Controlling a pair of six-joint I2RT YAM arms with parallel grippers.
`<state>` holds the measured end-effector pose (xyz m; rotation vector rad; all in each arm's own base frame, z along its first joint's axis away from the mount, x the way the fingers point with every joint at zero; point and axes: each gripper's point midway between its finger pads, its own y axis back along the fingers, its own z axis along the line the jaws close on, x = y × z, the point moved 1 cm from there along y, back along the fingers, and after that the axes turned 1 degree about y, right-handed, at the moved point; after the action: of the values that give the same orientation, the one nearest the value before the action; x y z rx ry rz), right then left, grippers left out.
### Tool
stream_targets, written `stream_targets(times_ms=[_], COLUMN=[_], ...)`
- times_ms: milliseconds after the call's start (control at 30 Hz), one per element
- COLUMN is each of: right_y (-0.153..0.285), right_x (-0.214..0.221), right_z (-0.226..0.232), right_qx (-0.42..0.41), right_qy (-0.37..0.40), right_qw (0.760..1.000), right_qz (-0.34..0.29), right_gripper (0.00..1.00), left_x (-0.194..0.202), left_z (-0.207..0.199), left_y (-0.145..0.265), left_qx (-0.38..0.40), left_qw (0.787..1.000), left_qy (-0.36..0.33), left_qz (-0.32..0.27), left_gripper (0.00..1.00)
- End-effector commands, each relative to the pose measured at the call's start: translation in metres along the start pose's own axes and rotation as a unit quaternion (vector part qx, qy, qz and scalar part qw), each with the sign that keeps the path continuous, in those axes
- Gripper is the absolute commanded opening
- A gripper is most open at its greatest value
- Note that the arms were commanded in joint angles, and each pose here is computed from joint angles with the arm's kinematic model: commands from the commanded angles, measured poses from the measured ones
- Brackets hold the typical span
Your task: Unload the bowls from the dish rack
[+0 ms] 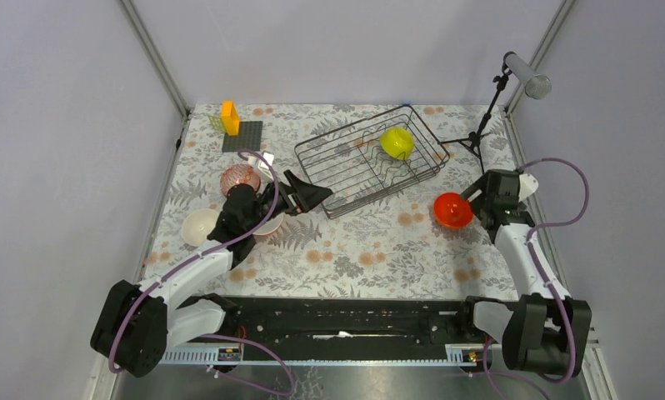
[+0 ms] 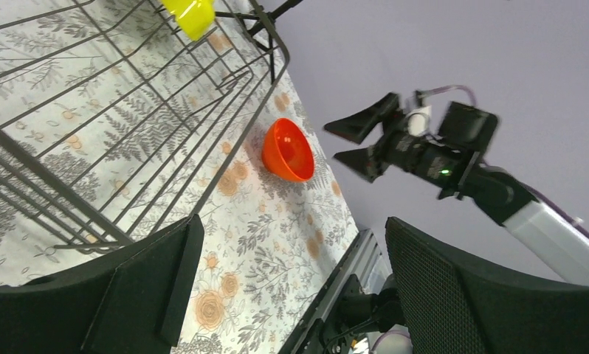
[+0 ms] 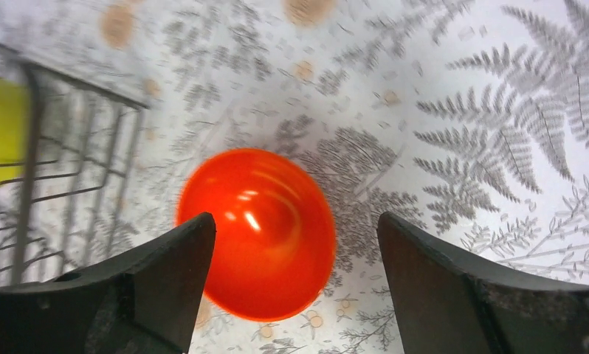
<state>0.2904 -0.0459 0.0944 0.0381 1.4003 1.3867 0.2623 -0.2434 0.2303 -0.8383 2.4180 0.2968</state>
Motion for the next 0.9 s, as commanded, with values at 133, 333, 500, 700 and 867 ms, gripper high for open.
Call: stream_targets(times_ms=[133,333,500,700,867], right_y=[0.052,0.061,0.047,0.016,-0.01], right_x=[-0.052,-0.033,-0.017,-0.009,-0.012], right_z=[0.085,0.163,0.219,0.265,0.284], right_qx=[-0.167,-0.222,-0.257,-0.242,-0.221], right_qy=[0.14,0.241,0.297,0.352,0.352], right_qw=[0.975,0.945,0.919,0.904,0.909], right_qz=[-0.037,-0.006,0.022,0.038,0.041], right_gripper=[0.88,0.91,0.9,0.94,0.96], left_x=[-0.019,-0.03,-0.033,-0.037,-0.037], left_z=[-0.001,0.013,0.033,0.041,0.044], left_y=[0.002,0.012,0.018,0.02,0.017], left_qx=[-0.04,-0.102,-0.156,-0.179,-0.183], left_qw=[0.998,0.993,0.984,0.98,0.979], left_qy=[-0.023,-0.024,-0.021,-0.028,-0.03], left_qz=[-0.03,-0.062,-0.079,-0.088,-0.087], left_gripper=[0.99,0.99,0.99,0.99,0.99])
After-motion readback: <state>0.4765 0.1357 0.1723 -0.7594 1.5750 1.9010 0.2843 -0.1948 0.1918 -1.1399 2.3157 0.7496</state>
